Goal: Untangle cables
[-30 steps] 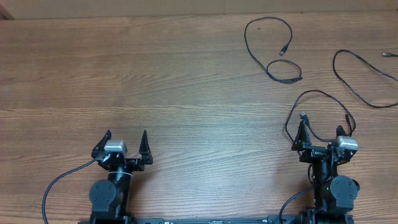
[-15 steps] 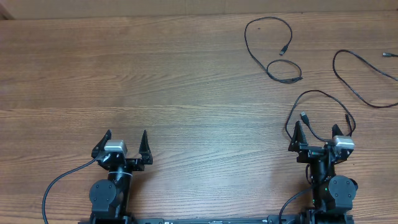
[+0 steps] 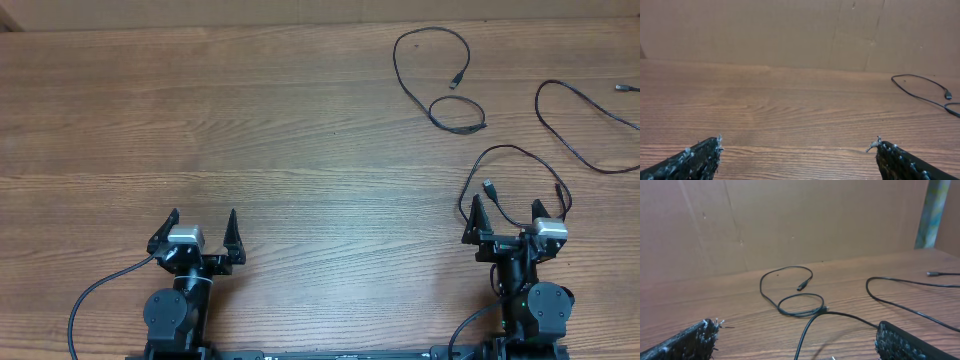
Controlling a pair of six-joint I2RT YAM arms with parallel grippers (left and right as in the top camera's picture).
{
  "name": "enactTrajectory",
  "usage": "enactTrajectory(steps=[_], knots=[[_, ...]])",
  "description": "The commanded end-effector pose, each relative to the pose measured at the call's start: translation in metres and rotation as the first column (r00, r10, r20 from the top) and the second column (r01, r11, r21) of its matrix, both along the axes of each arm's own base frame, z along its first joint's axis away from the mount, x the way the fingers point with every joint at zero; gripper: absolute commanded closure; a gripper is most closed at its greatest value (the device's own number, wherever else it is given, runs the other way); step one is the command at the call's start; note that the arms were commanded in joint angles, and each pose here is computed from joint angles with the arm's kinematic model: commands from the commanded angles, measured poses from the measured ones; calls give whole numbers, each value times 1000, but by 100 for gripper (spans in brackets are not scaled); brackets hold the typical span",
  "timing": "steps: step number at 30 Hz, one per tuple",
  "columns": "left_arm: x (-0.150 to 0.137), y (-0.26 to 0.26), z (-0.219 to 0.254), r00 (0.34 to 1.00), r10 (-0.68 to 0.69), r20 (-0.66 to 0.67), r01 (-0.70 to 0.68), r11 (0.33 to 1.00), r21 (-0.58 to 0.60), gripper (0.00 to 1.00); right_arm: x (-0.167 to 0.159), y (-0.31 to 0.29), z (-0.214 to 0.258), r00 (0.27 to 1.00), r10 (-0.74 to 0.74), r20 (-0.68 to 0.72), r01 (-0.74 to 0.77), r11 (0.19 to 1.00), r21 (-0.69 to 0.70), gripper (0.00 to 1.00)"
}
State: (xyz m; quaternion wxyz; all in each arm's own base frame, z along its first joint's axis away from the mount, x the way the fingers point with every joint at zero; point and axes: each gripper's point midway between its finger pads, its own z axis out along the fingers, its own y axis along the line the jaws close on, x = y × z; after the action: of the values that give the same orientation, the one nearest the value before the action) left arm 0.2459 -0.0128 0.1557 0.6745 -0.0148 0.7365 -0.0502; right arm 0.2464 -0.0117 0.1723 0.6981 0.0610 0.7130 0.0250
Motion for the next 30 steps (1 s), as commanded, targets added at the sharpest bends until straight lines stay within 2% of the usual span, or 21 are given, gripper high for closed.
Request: enactTrajectory(steps=[1, 12, 17, 30], knots=[[0, -2, 0, 1000, -13, 10, 12, 1000, 23, 0, 0, 1, -2, 1000, 4, 4, -4, 1000, -5, 0], [0, -2, 0, 1000, -12, 10, 12, 1000, 23, 0, 0, 0, -2, 1000, 1, 3, -1, 1000, -7, 0], [0, -2, 0, 1000, -12, 10, 12, 1000, 23, 0, 0, 11, -2, 998, 63, -3, -63, 994, -85, 0], [0, -2, 0, 1000, -13, 10, 12, 1000, 23, 0, 0, 10, -2, 998, 57, -2, -57, 995, -78, 0]])
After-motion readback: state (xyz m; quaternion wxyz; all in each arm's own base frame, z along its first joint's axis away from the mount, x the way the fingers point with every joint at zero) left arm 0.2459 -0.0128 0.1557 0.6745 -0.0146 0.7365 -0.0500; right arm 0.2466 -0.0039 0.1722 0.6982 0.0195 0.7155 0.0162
